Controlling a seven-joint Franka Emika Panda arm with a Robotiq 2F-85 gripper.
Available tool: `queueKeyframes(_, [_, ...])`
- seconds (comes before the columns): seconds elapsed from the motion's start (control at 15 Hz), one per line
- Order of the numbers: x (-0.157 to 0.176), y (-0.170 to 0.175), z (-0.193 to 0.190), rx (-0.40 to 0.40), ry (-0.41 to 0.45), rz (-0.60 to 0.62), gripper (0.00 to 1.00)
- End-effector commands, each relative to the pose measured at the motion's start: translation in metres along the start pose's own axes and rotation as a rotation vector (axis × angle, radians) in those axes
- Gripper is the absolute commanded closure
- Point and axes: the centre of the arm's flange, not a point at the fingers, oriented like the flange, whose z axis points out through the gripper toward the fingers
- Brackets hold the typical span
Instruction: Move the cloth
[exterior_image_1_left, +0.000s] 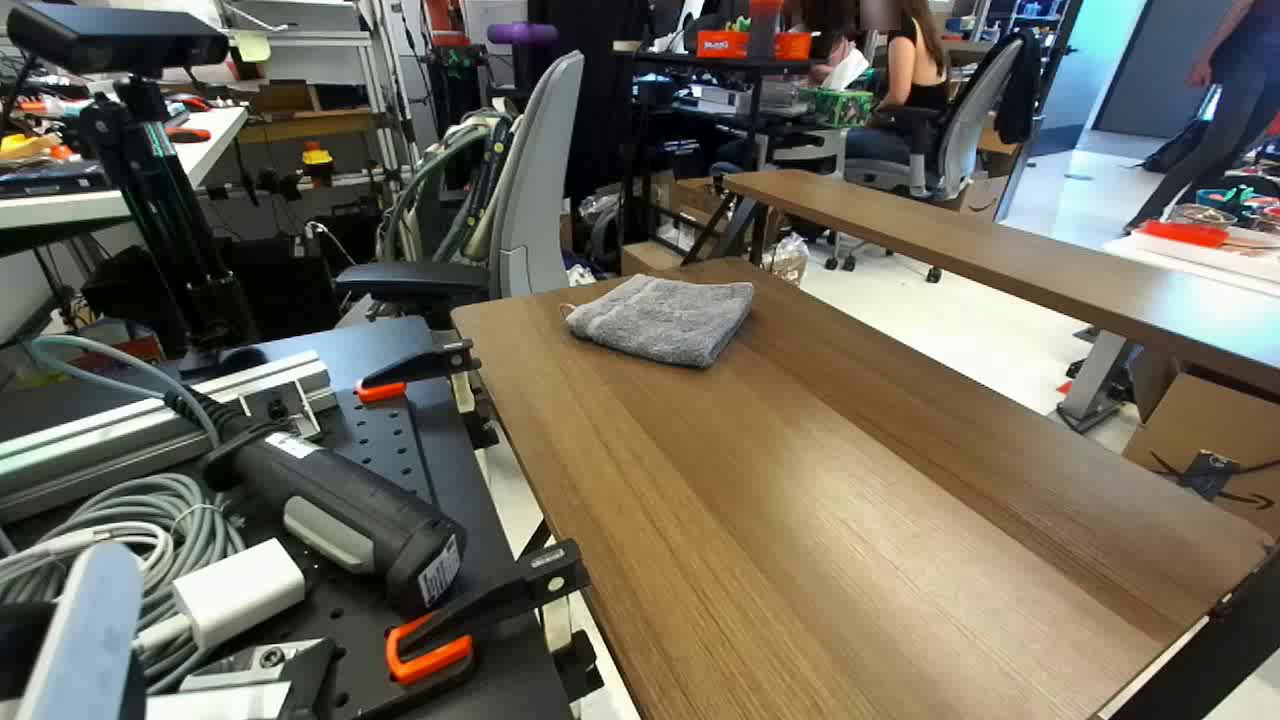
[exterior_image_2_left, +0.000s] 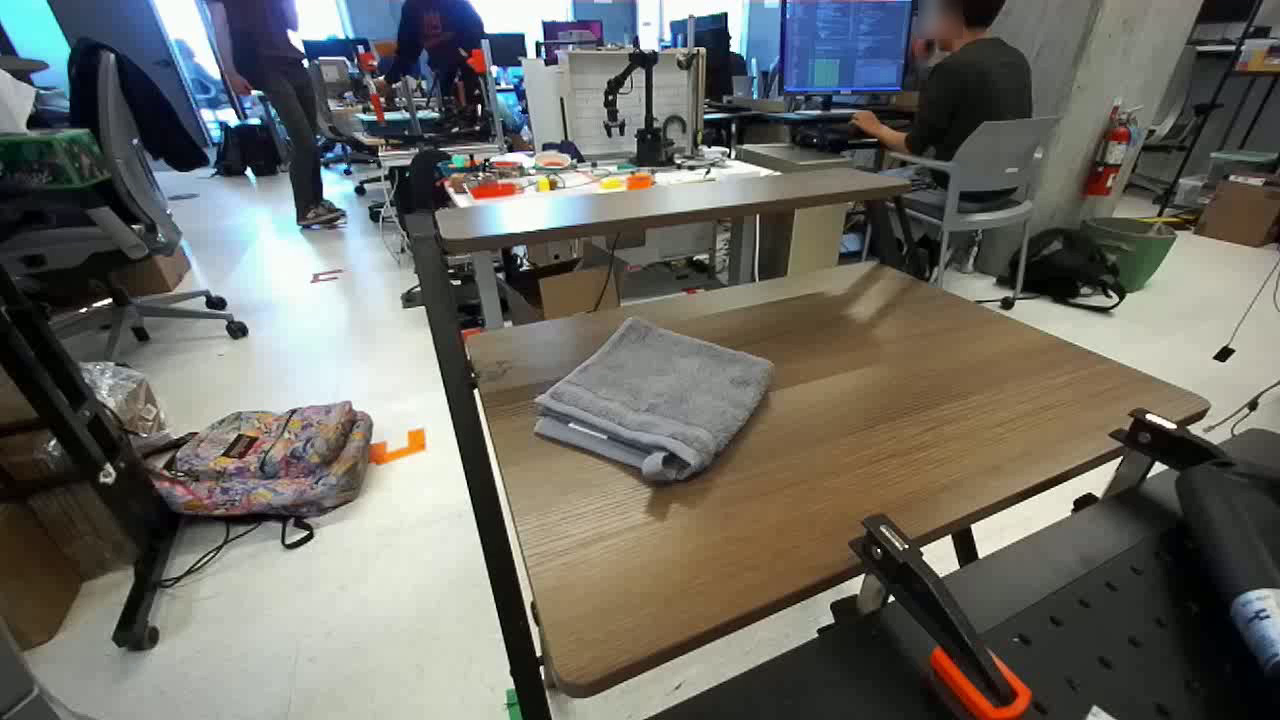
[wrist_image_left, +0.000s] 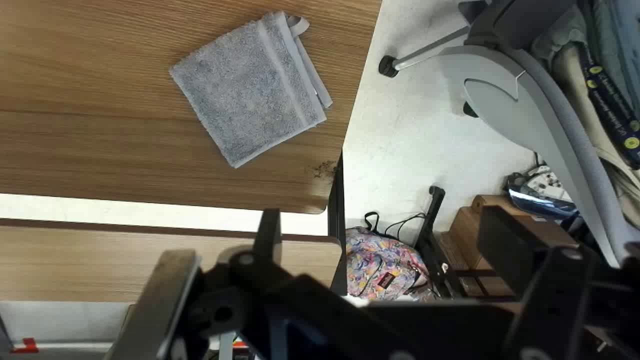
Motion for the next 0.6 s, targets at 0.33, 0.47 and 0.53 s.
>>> queueKeyframes(0.33, [0.000,0.000,0.000,0.000,0.000,0.000,0.00])
queueKeyframes(0.47, [0.002,0.000,0.013,-0.018,0.008,-0.004,0.00])
queueKeyframes(0.53, [0.003,0.000,0.021,-0.016,0.003,0.001,0.00])
